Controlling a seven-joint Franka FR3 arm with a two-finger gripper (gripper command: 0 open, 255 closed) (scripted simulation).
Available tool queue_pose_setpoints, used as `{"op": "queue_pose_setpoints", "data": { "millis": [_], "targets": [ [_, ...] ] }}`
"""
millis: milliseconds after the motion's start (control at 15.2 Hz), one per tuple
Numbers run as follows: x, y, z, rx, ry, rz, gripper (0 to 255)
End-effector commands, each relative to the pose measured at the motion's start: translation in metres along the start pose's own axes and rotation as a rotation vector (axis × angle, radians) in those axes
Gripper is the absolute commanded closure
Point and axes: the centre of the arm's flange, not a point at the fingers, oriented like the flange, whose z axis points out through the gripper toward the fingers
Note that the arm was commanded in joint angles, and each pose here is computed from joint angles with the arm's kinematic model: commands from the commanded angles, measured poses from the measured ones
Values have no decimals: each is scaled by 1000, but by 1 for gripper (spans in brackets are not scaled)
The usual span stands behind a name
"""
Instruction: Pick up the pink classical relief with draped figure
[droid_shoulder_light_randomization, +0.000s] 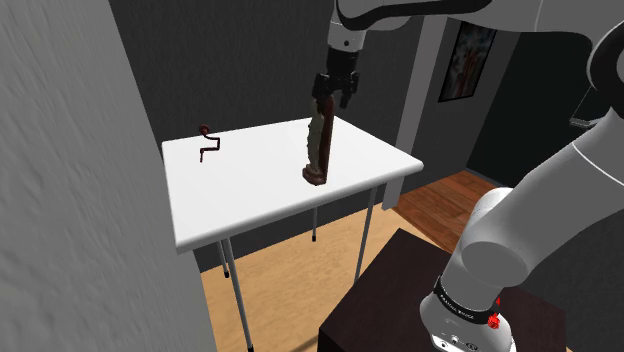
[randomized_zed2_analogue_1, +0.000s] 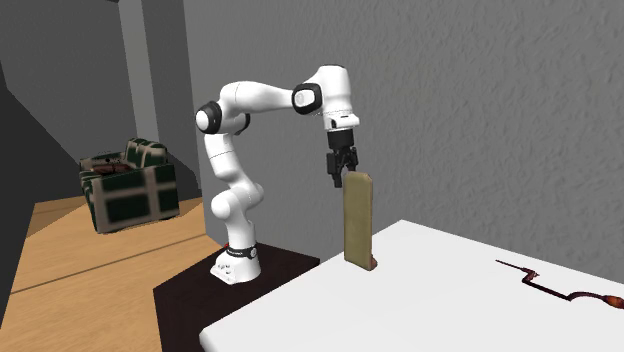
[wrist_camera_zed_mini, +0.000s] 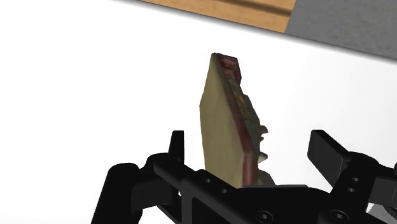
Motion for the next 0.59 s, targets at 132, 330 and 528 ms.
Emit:
{"op": "queue_pose_setpoints", "data": {
  "millis": [132,330,528],
  "targets": [
    [-2,1,7,0,1,0,255],
    [-2,1,7,0,1,0,255],
    [-2,1,7,0,1,0,255]
  ]
}}
